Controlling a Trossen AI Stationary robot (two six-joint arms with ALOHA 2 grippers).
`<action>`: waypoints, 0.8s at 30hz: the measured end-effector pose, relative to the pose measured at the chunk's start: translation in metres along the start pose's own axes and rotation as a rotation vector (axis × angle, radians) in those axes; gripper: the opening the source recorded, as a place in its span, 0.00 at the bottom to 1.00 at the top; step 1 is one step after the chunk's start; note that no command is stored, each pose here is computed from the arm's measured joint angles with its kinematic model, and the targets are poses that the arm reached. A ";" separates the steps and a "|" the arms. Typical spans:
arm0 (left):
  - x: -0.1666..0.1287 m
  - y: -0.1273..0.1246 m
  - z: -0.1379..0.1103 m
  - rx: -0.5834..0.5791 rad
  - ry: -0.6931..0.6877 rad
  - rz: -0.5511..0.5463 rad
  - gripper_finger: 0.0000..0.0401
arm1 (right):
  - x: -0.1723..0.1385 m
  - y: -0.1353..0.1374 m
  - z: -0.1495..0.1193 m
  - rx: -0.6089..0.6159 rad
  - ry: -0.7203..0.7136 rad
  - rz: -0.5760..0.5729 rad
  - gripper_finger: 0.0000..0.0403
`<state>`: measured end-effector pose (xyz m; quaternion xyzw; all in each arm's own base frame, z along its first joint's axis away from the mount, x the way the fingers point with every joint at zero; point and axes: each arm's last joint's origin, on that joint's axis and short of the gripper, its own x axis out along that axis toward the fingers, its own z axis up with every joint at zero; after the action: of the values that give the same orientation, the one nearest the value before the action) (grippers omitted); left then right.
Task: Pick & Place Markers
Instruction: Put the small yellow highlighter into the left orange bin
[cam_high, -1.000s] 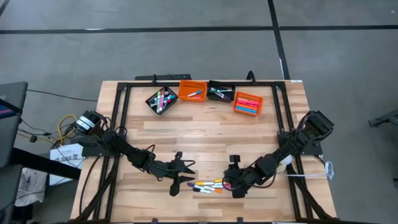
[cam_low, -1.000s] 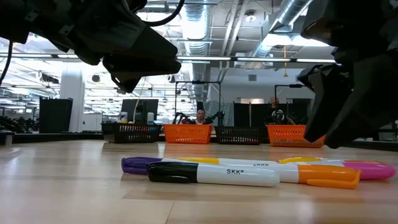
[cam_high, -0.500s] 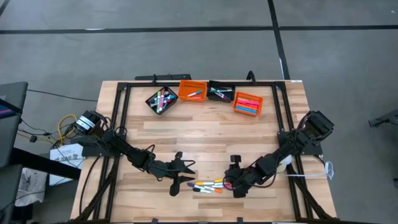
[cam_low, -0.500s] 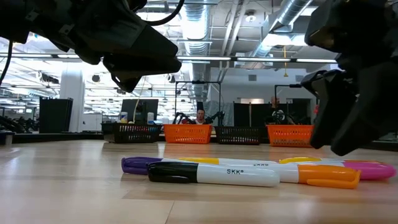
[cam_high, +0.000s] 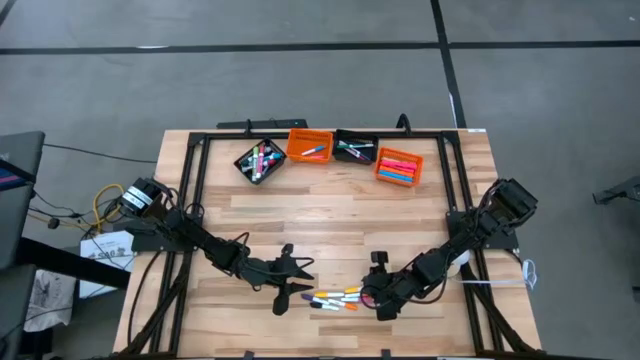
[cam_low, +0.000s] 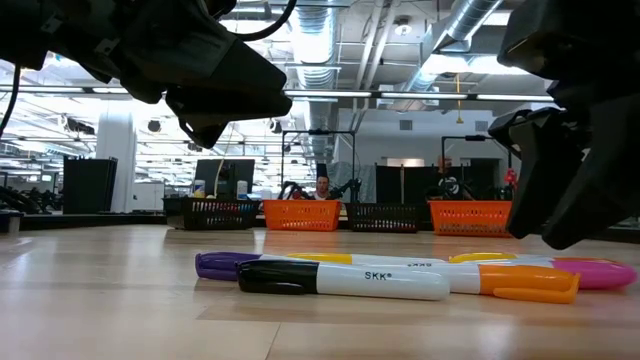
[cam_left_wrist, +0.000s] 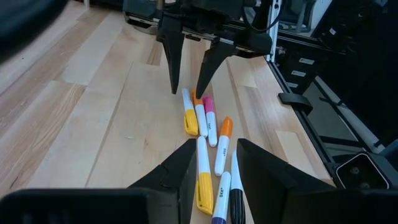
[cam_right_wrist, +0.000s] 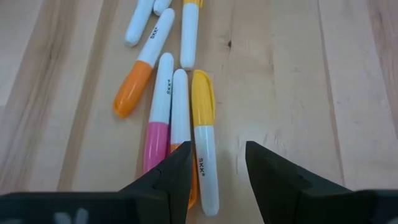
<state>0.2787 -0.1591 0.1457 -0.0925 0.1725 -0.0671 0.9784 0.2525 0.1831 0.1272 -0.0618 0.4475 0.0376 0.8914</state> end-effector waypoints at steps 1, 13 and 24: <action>0.000 0.000 0.000 0.000 0.000 0.000 0.29 | 0.000 0.000 0.000 0.000 0.000 0.000 0.34; 0.000 0.000 0.000 -0.005 -0.003 -0.001 0.29 | 0.005 0.000 -0.003 -0.007 0.018 -0.010 0.34; 0.000 0.000 0.001 -0.006 -0.005 -0.002 0.29 | 0.026 -0.001 -0.012 -0.015 0.071 -0.049 0.34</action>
<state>0.2789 -0.1592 0.1463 -0.0957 0.1700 -0.0673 0.9785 0.2584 0.1801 0.0993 -0.0808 0.4767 0.0166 0.8752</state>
